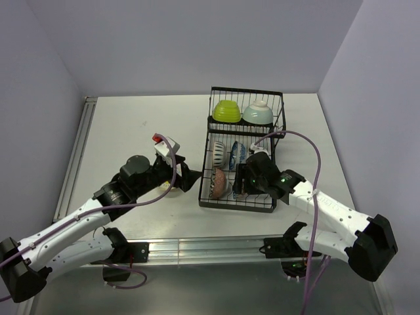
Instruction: Load the bowls into the dish rack
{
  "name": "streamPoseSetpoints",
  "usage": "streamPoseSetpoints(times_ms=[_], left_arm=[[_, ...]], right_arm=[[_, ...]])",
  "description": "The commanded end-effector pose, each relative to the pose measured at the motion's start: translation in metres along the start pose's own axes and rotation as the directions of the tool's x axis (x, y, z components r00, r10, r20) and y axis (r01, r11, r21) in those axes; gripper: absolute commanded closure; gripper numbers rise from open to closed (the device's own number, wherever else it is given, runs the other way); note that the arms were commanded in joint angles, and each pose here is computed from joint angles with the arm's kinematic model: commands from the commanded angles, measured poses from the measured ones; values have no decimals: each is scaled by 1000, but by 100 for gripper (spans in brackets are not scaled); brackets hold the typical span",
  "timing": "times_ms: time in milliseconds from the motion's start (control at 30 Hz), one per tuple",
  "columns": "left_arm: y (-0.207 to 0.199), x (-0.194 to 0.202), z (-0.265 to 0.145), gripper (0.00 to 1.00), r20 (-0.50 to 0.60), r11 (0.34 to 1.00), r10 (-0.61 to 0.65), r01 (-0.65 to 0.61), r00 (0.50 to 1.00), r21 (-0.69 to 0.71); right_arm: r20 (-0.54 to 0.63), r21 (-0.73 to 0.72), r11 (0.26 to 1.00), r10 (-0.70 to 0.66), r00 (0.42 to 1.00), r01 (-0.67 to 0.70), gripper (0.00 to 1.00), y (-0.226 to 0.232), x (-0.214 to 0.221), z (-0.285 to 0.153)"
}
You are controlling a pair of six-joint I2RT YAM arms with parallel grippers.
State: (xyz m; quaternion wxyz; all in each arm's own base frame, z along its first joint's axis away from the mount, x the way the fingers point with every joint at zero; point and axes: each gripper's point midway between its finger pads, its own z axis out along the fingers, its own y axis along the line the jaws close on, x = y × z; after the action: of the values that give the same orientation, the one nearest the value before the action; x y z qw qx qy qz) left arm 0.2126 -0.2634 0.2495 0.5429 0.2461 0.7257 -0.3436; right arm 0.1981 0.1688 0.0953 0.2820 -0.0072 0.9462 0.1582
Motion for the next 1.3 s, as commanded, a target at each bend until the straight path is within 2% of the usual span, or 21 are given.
streamPoseSetpoints(times_ms=[0,67,100,200,467,633,667,800,933,1033,1133,1267], left_arm=[[3,-9,-8,7,26,1000,14,-14,1000,-6],[6,-6,-11,5,15,1000,17,-17,1000,-14],[9,-5,-12,5,12,1000,18,-18,1000,-23],[12,-4,-16,4,4,999,24,-23,1000,-30],[24,-4,-22,3,-19,996,72,-73,997,-47],[29,9,-23,3,-87,985,173,-174,981,-4],[30,14,-23,3,-110,973,231,-230,967,15],[34,31,-27,4,-152,950,311,-307,938,53],[38,51,-32,3,-205,929,370,-356,906,104],[48,75,-34,3,-278,908,419,-395,864,139],[64,105,-33,3,-389,889,457,-425,800,170],[85,128,-33,3,-482,855,512,-479,711,200]], right_arm=[[50,18,1000,-26,998,25,27,5,-18,-8],[57,16,1000,-28,998,27,21,7,-21,-8],[57,15,1000,-29,998,28,12,8,-22,-9],[59,14,999,-34,998,33,0,9,-24,-10],[62,-7,999,-48,997,49,0,13,-25,-19],[81,-47,997,-63,995,67,0,16,-25,-27],[95,-53,996,-68,993,73,0,16,-27,-28],[143,-90,991,-83,986,97,0,17,-29,-39],[183,-159,978,-104,978,134,0,25,-28,-48],[237,-211,962,-124,964,176,0,31,-32,-60],[295,-268,928,-175,939,258,0,43,-40,-77],[416,-224,894,-272,868,388,0,42,-61,-101]])
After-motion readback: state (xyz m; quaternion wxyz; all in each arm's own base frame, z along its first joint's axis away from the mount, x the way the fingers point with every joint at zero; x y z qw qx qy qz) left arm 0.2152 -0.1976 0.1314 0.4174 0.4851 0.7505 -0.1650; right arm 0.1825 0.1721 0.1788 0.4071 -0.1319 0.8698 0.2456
